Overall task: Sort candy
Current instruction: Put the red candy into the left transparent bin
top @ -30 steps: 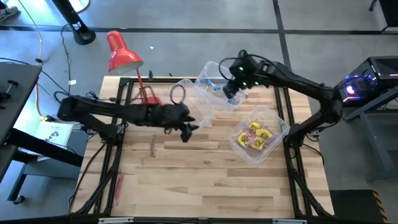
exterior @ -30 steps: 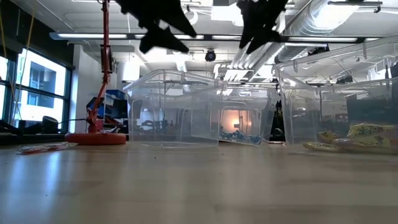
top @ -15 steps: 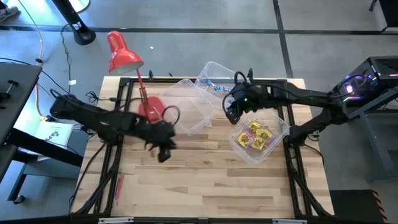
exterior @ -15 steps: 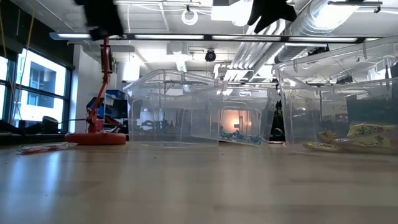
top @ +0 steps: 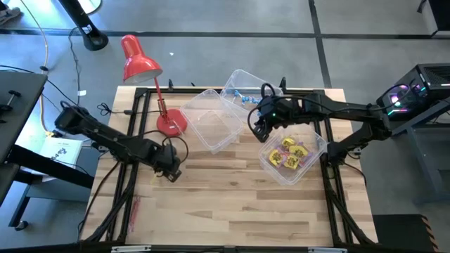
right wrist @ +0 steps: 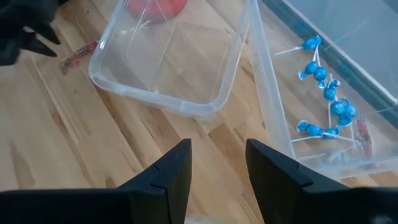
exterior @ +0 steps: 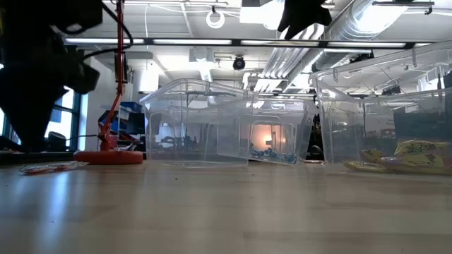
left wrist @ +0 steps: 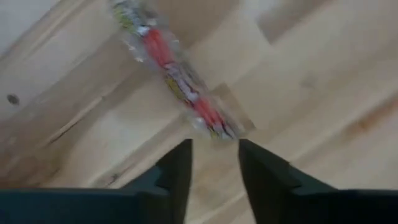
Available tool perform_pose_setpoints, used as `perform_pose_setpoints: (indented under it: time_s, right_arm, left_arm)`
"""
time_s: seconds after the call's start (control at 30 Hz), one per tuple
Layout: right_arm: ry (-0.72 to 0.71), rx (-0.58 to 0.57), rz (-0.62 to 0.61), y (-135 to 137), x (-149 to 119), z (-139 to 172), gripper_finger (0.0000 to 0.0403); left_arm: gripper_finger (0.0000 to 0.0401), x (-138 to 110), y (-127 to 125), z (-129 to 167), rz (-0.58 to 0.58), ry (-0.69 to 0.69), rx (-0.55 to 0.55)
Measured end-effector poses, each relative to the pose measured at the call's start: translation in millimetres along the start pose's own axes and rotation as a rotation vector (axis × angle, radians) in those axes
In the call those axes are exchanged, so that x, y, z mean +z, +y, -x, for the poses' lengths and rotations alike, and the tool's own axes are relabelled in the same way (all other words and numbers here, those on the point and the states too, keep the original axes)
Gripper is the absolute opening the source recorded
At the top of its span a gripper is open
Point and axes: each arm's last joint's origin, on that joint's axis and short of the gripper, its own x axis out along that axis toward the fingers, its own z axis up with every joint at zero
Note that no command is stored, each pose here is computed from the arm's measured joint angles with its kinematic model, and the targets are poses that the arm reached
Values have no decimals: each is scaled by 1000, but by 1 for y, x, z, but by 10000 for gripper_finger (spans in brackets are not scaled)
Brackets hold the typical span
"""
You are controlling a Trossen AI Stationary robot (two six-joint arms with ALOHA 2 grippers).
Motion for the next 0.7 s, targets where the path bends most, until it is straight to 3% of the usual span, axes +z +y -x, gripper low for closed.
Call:
perform_pose_setpoints:
  time_s: [0.2,0.3,0.4,0.57,0.7]
  right_arm:
    - [-2,0,28,0,1,-3,145]
    - [1,6,30,0,1,-2,145]
    - [2,6,34,0,1,-3,145]
    - [3,5,57,0,1,-2,145]
    - [10,2,59,0,0,-2,145]
  left_arm:
    - [215,12,14,-18,192,-27,19]
    - [243,17,21,-29,295,-36,33]
    - [257,23,21,-40,352,-63,-40]
    - [245,27,24,-49,441,-62,-14]
    - [165,25,23,-47,391,-53,30]
